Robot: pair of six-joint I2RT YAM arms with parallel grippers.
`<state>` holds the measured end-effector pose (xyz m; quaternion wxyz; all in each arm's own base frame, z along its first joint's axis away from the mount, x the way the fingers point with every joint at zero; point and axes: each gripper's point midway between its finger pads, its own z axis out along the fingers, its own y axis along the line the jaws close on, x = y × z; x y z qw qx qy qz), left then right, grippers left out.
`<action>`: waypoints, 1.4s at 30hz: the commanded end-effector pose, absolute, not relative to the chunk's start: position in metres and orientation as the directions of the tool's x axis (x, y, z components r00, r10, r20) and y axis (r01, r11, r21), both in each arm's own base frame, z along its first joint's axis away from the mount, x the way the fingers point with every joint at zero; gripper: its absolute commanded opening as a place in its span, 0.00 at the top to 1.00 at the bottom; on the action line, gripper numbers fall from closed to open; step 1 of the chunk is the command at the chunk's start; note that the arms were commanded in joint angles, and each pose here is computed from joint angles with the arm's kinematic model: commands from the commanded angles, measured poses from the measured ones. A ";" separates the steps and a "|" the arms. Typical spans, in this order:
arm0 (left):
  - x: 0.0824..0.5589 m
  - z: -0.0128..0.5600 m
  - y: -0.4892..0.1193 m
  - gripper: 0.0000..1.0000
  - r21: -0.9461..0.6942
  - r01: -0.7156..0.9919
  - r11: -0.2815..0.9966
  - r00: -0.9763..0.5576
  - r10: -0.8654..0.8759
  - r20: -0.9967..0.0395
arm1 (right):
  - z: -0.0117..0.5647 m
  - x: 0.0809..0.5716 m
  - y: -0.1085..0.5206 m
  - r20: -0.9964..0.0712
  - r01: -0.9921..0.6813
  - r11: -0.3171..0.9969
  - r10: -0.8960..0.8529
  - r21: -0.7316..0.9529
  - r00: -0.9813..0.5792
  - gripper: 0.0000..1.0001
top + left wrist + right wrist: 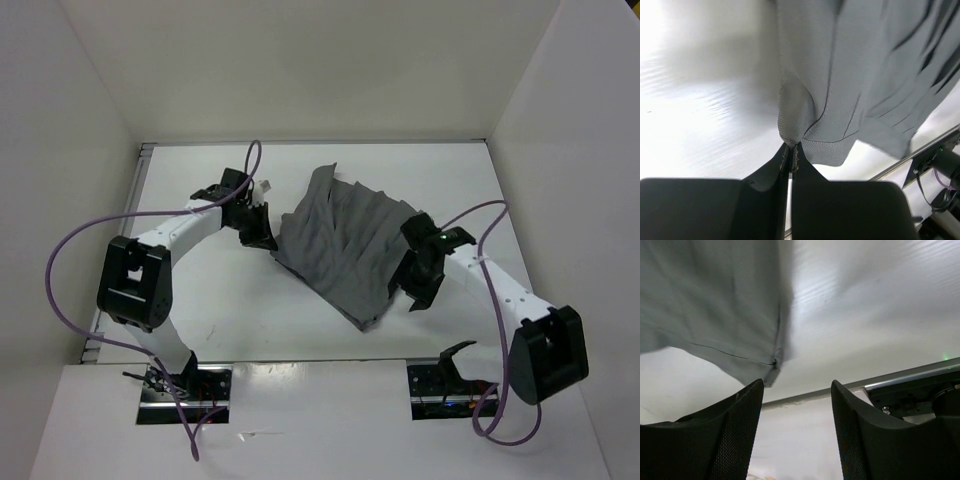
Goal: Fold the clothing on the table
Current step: Flatten the skirt out
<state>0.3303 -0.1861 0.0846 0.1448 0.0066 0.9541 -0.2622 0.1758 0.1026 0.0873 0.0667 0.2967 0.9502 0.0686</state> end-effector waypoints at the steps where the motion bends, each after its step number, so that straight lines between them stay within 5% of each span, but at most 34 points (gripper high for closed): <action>1: 0.323 0.089 -0.179 1.00 -0.486 0.085 0.870 -0.962 -0.055 -0.268 | 0.069 0.161 0.117 -0.037 0.542 0.837 0.545 0.075 -0.837 0.38; 14: 0.310 0.078 -0.178 1.00 -0.496 0.084 0.865 -0.971 -0.041 -0.237 | 0.039 0.173 0.167 0.041 0.504 0.849 0.504 0.160 -0.863 0.38; 24: 0.300 0.075 -0.175 1.00 -0.488 0.093 0.868 -0.973 -0.024 -0.229 | 0.021 0.128 0.194 0.181 0.426 0.894 0.400 0.139 -0.898 0.38; 28: 0.293 0.068 -0.173 1.00 -0.485 0.082 0.871 -0.978 -0.023 -0.206 | 0.013 0.103 0.192 0.221 0.431 0.898 0.405 0.086 -0.887 0.52; 29: 0.289 0.065 -0.173 1.00 -0.491 0.078 0.868 -0.981 -0.020 -0.191 | 0.011 0.105 0.187 0.200 0.449 0.892 0.430 0.057 -0.880 0.85; 30: 0.288 0.065 -0.173 1.00 -0.491 0.078 0.868 -0.981 -0.020 -0.191 | 0.015 0.112 0.187 0.166 0.454 0.889 0.440 0.062 -0.883 1.00; 36: 0.318 0.099 -0.178 1.00 -0.502 0.130 0.855 -0.956 -0.027 -0.293 | 0.069 0.188 0.147 -0.179 0.516 0.857 0.506 -0.010 -0.844 1.00; 41: 0.401 0.193 -0.179 1.00 -0.540 0.243 0.805 -0.859 -0.080 -0.506 | 0.173 0.301 0.078 -0.440 0.551 0.815 0.567 0.179 -0.696 1.00; 42: 0.404 0.187 -0.176 1.00 -0.553 0.220 0.803 -0.869 -0.096 -0.485 | 0.196 0.316 0.078 -0.496 0.511 0.834 0.540 0.207 -0.680 1.00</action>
